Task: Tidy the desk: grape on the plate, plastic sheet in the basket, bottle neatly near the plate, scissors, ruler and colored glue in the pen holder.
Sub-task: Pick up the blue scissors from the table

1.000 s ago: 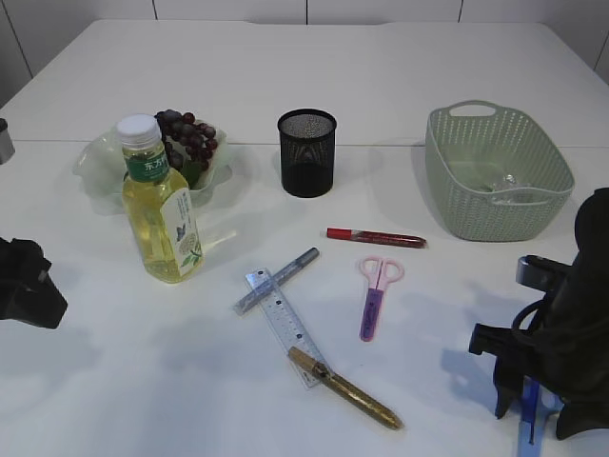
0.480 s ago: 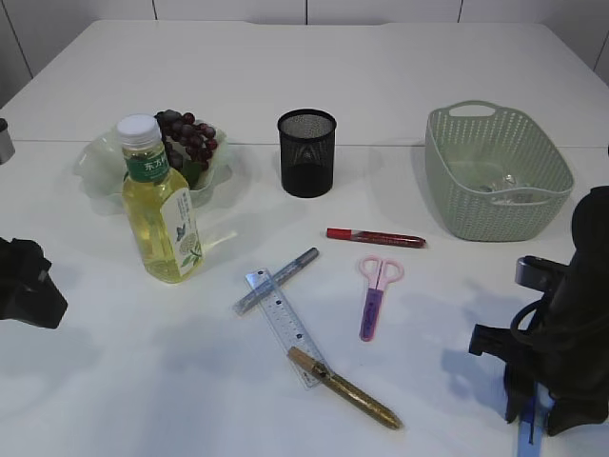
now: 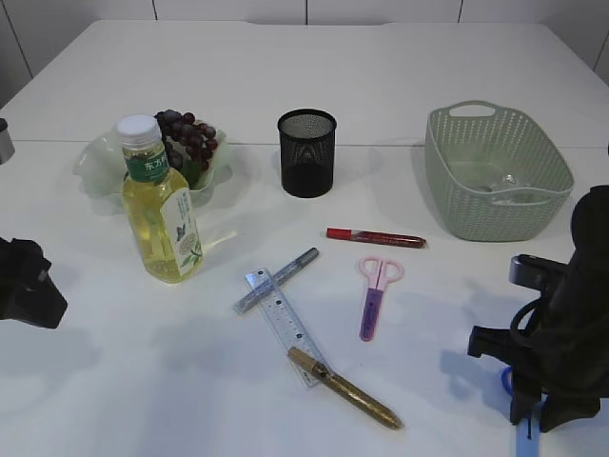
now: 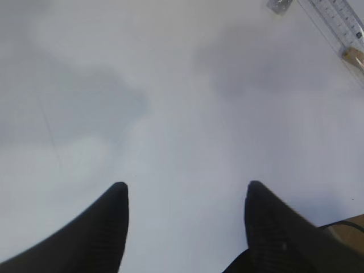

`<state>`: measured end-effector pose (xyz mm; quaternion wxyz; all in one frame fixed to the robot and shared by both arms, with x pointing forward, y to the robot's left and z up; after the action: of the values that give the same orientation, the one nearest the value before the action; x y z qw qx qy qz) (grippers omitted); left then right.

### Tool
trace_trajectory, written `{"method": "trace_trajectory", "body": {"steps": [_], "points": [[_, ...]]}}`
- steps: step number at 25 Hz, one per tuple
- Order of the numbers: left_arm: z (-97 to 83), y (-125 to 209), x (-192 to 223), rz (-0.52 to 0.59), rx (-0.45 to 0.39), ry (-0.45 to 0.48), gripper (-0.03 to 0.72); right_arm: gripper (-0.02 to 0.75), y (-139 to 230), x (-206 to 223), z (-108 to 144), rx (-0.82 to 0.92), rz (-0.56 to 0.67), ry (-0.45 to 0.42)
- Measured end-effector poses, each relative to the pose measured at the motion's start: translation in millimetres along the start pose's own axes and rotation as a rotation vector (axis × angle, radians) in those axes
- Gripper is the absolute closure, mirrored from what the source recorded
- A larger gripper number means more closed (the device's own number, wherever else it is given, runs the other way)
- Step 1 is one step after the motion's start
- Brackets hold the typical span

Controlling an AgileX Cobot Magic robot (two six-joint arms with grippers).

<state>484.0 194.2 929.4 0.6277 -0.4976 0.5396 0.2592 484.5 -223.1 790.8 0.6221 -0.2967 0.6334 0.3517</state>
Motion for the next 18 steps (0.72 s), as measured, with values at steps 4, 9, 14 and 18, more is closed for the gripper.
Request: {"method": "trace_trajectory", "body": {"steps": [4,9,14,18], "points": [[0.0,0,0,0.0,0.0,0.0,0.22,0.535,0,-1,3,-0.046,0.0,-0.015],[0.0,0,0,0.0,0.0,0.0,0.22,0.538,-2,-6,9,-0.094,-0.023,-0.054],[0.0,0,0,0.0,0.0,0.0,0.22,0.538,-2,-24,24,-0.155,-0.053,-0.144],[0.0,0,0,0.0,0.0,0.0,0.221,0.538,-6,-48,53,-0.269,-0.061,-0.247]]}}
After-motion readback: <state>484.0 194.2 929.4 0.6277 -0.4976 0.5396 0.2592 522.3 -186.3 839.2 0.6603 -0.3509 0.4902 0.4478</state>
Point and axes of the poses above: a point on each arm's last joint axis where the gripper is mounted, x pointing out along that axis toward the gripper, z along the wrist's bending axis when the last joint is at zero, y = z × x, the point moved 10 cm from there along x, pointing out along that axis toward the gripper, and after that the axes turned 14 degrees about x, right-handed, at the moved point
